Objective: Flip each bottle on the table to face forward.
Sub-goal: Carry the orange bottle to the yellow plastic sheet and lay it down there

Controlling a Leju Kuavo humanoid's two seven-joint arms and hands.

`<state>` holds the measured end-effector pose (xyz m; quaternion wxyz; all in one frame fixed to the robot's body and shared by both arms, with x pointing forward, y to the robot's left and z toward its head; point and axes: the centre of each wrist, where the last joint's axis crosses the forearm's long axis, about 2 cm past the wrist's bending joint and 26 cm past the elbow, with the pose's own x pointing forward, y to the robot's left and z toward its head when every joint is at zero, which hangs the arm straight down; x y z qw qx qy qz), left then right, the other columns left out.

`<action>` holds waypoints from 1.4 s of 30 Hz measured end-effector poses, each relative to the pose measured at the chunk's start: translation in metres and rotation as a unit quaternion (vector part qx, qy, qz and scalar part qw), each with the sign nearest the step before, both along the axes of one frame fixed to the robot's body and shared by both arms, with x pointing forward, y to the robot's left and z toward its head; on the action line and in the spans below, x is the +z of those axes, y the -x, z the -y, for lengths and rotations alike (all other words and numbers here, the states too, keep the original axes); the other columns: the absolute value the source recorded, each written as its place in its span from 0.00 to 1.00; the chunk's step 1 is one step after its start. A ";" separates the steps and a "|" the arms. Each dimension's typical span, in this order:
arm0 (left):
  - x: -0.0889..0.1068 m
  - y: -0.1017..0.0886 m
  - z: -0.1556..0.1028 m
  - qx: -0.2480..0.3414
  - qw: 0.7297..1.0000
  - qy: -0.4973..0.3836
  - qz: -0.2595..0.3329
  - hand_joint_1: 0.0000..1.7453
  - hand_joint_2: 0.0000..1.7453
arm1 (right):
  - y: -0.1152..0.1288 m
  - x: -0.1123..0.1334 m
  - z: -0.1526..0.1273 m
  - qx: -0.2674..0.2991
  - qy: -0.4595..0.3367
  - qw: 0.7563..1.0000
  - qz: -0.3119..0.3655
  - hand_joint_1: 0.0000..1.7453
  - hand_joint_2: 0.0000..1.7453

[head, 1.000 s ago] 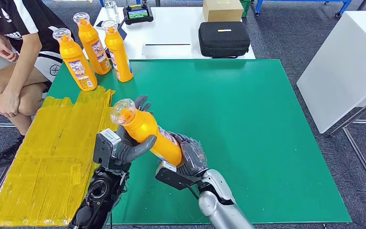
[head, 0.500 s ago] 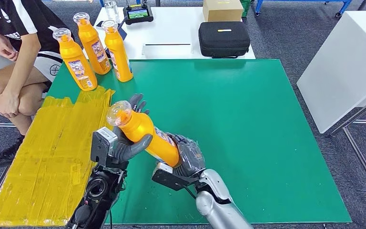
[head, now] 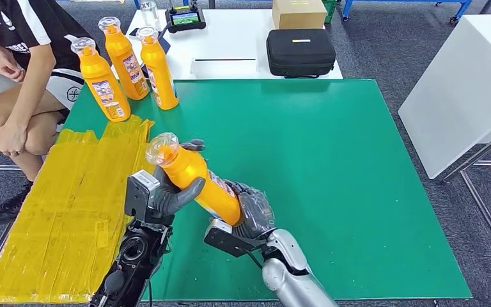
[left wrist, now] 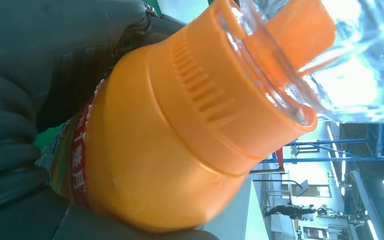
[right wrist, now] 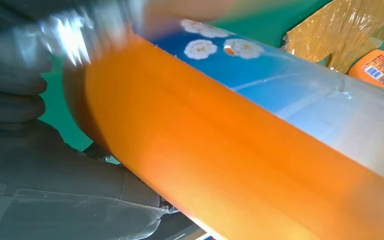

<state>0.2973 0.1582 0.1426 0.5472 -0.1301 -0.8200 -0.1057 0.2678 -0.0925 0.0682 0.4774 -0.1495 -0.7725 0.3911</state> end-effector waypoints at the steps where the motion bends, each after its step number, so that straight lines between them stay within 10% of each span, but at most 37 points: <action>1: 0.000 -0.001 0.000 0.000 1.000 -0.001 0.000 1.00 1.00 | 0.000 0.000 0.000 -0.001 0.000 1.000 0.000 1.00 1.00; 8: 0.000 -0.004 0.002 -0.004 1.000 -0.005 -0.002 1.00 1.00 | 0.003 -0.002 0.001 -0.004 -0.003 1.000 -0.004 1.00 1.00; 10: -0.001 -0.005 0.003 -0.005 1.000 -0.006 -0.004 1.00 1.00 | 0.004 -0.002 0.001 -0.009 -0.008 1.000 -0.005 0.55 1.00; 12: 0.000 -0.006 0.004 -0.005 1.000 -0.005 -0.005 1.00 1.00 | 0.005 -0.003 0.003 -0.015 -0.018 1.000 -0.007 0.05 0.50; 14: 0.002 -0.007 0.004 0.000 1.000 -0.006 -0.006 1.00 1.00 | 0.007 -0.003 0.005 -0.025 -0.038 0.999 -0.012 0.00 0.00; 29: 0.007 -0.008 -0.003 0.144 0.981 -0.123 0.052 1.00 1.00 | 0.019 0.013 0.042 -0.108 -0.251 0.961 -0.044 0.00 0.00; 33: 0.012 -0.008 -0.014 0.305 0.882 -0.325 0.153 1.00 1.00 | 0.031 0.016 0.061 -0.150 -0.311 0.938 -0.043 0.00 1.00; 38: 0.011 -0.016 -0.035 0.441 0.694 -0.533 0.199 1.00 1.00 | 0.039 0.021 0.083 -0.187 -0.348 0.918 -0.035 0.00 1.00; 42: 0.010 -0.033 -0.045 0.473 0.656 -0.569 0.148 1.00 1.00 | 0.041 0.022 0.092 -0.195 -0.352 0.915 -0.031 0.00 1.00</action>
